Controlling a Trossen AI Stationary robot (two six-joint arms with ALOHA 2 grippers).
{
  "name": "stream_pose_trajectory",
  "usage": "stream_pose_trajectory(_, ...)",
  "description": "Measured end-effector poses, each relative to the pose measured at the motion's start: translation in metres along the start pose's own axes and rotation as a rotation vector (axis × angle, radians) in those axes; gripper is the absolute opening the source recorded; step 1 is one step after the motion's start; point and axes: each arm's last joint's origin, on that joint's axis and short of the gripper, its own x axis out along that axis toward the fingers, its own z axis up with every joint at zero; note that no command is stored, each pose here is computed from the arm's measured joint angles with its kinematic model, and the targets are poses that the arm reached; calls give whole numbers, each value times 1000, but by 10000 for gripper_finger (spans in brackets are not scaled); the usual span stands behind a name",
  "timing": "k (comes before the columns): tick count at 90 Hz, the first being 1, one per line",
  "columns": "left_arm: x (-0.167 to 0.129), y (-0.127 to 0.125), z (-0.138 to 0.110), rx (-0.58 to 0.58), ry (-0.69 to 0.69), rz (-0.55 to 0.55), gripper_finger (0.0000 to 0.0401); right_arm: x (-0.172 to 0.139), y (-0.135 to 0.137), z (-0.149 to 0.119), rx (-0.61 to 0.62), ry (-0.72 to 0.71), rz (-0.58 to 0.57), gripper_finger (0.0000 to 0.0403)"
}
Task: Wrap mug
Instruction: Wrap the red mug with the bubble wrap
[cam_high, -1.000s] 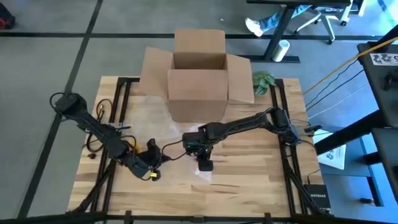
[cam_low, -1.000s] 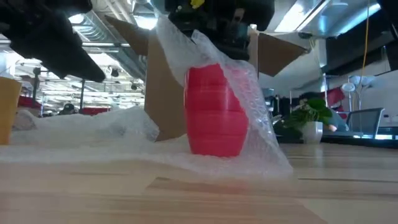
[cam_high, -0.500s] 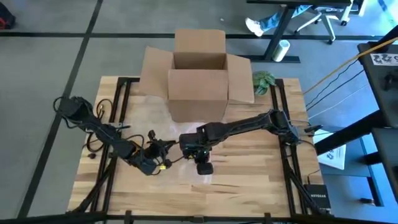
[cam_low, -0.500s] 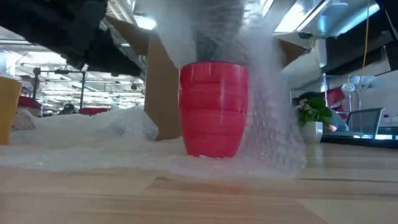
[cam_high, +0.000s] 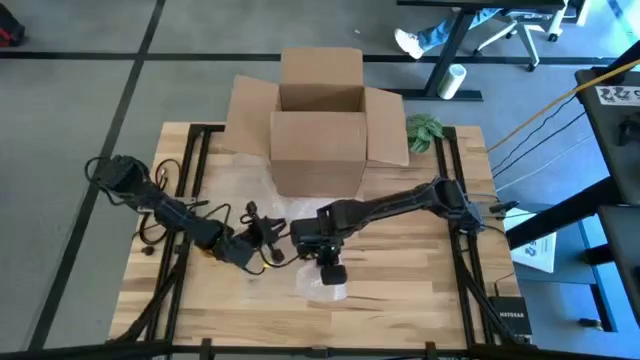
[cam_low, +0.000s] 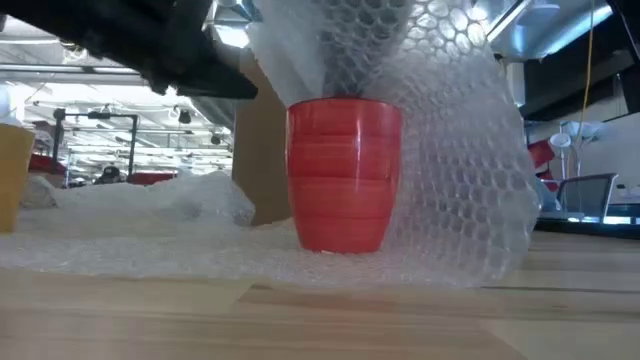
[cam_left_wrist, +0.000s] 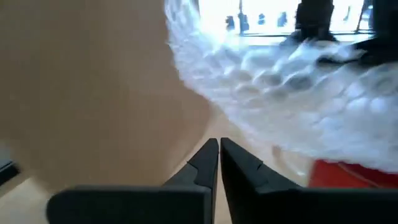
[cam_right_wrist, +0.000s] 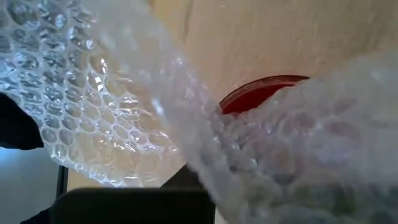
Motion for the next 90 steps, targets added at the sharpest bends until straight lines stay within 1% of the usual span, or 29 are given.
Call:
stream_pose_trajectory(4, 3, 1, 1, 16, 0, -9, 0, 0, 0, 0, 0, 1, 1, 0)
stream_pose_trajectory(9, 8, 3, 1, 35, 10, -48, 0, 0, 1, 0, -1, 1, 3, 0)
stream_pose_trajectory(18, 16, 4, 4, 44, 15, -213, 0, 1, 3, 0, -2, 2, 10, 0)
stream_pose_trajectory(27, 21, 4, 13, 31, -42, -378, 0, 1, 3, 0, 0, 2, 11, 0)
stream_pose_trajectory(36, 24, 3, 19, 22, -96, -505, 0, 1, 3, 0, 1, 3, 14, 0)
stream_pose_trajectory(42, 25, 4, 18, 15, -77, -580, 0, 0, 3, 0, 1, 3, 16, 0)
stream_pose_trajectory(48, 26, 3, 14, -2, -27, -642, 0, 0, 3, -1, 2, 6, 15, 0)
stream_pose_trajectory(52, 26, 3, 11, -9, 0, -662, 0, -2, 3, -2, 3, 7, 13, 0)
stream_pose_trajectory(62, 23, 1, 9, -21, 29, -675, 0, -13, 6, -3, 2, 1, 7, 0)
stream_pose_trajectory(67, 23, 1, 9, -22, 31, -676, 0, -19, 8, -5, 22, 19, -12, 0)
stream_pose_trajectory(73, 23, 1, 9, -23, 30, -677, 0, -31, 12, -2, 29, 9, -46, 0)
stream_pose_trajectory(79, 24, 1, 9, -24, 32, -676, 0, -48, 20, -2, 27, 18, -98, 0)
stream_pose_trajectory(83, 24, 1, 8, -27, 34, -673, 0, -60, 25, 1, 14, -10, -146, 0)
stream_pose_trajectory(90, 24, 1, 8, -29, 34, -673, 0, -79, 34, 5, -10, -71, -269, 0)
